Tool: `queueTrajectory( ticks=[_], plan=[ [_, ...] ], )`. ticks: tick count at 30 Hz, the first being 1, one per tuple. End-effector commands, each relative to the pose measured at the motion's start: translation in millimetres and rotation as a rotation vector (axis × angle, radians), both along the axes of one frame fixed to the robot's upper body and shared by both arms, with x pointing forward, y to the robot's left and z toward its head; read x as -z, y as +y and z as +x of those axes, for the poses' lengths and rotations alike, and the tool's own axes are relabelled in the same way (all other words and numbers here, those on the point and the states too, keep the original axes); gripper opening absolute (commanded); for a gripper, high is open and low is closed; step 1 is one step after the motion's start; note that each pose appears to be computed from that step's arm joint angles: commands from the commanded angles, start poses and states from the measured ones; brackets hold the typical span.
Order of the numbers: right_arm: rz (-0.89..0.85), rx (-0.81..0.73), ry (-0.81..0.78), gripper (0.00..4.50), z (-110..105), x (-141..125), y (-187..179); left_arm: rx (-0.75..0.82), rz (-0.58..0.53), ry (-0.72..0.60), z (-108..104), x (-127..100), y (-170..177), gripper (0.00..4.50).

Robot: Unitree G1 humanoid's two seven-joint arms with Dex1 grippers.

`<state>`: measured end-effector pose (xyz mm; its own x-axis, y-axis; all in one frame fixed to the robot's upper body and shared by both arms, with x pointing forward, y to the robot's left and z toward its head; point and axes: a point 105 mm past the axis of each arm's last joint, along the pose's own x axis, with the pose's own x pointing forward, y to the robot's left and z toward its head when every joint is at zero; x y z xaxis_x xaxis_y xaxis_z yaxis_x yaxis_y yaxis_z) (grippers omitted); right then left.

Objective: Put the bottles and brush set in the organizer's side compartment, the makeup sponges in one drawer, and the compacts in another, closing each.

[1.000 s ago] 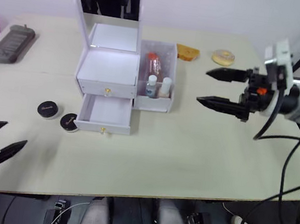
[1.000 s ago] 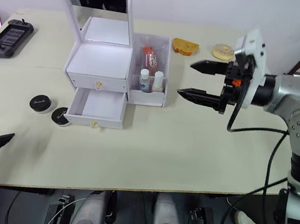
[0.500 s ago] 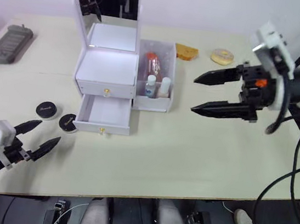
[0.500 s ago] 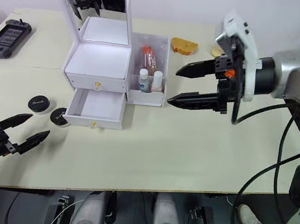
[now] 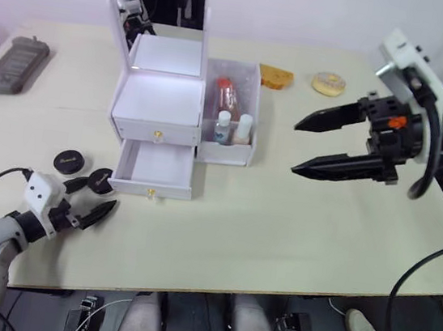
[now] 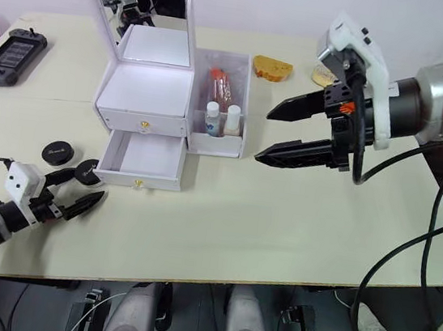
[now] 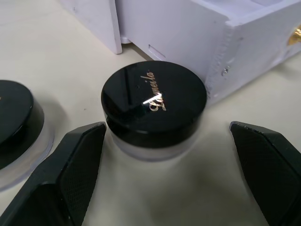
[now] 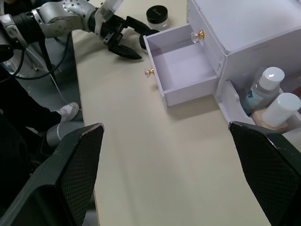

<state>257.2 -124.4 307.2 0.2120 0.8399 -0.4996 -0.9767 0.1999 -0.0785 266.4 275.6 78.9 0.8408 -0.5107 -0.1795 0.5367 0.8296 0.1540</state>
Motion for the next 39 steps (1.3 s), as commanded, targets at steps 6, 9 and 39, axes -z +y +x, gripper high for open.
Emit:
queueTrajectory(
  ticks=[6, 9, 39],
  plan=[
    [0.003, 0.017, -0.066, 4.50, -5.1, -12.2, 0.5, 0.038, 0.140, 0.072, 9.7, -15.5, 5.6, 4.46],
    [0.008, 0.014, -0.075, 4.50, -4.1, -11.1, 2.4, 0.039, 0.209, 0.131, 14.4, -22.0, 6.7, 4.46],
    [0.050, -0.003, -0.089, 4.50, 2.1, -11.2, 12.3, 0.057, 0.362, 0.197, 11.7, -55.3, 18.8, 2.67]
  ],
)
